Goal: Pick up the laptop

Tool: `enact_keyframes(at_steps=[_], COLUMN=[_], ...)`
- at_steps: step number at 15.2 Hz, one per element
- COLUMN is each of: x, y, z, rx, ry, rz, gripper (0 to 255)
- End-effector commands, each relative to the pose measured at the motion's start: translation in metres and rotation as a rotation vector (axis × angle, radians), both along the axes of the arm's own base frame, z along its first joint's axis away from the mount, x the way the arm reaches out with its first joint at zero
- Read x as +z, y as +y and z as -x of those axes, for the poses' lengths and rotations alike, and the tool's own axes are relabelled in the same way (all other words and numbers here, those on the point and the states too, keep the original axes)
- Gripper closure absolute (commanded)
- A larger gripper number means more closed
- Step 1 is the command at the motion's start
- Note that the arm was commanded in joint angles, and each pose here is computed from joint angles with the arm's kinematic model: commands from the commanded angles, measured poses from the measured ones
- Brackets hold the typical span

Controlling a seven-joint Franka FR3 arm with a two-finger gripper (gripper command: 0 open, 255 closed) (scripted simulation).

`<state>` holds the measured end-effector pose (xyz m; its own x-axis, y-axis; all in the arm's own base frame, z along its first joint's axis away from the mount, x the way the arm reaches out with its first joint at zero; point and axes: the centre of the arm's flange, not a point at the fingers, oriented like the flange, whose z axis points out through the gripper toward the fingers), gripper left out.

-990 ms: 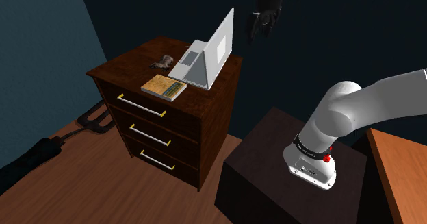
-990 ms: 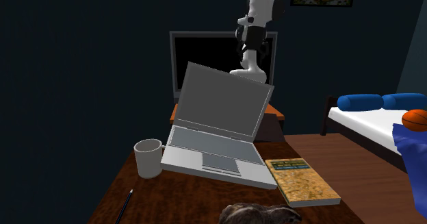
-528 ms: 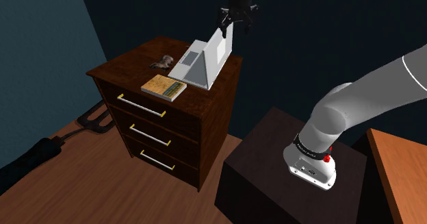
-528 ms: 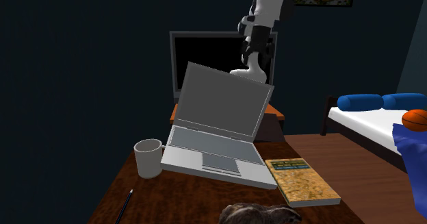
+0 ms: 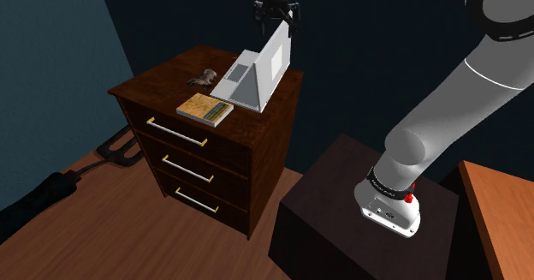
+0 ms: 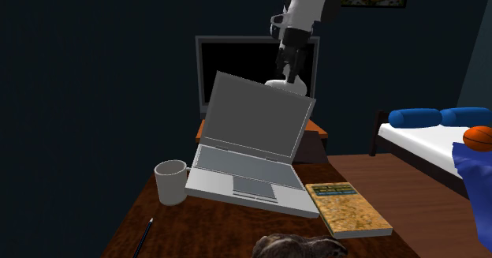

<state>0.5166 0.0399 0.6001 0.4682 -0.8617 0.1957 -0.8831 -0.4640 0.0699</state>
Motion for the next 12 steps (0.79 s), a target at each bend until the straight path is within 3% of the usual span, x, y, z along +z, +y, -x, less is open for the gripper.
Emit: enact_keyframes(at_steps=[1,2,3,12], x=[-0.002,-0.002,-0.002,-0.042], y=[-0.012,-0.02,-0.021,-0.021], z=[-0.025,-0.036,-0.037,-0.037], rx=[-0.14,-0.205,-0.213,-0.213], ry=[-0.017,-0.024,-0.025,-0.025], rz=[0.008,0.012,0.013,0.013], gripper=[0,0,0,0])
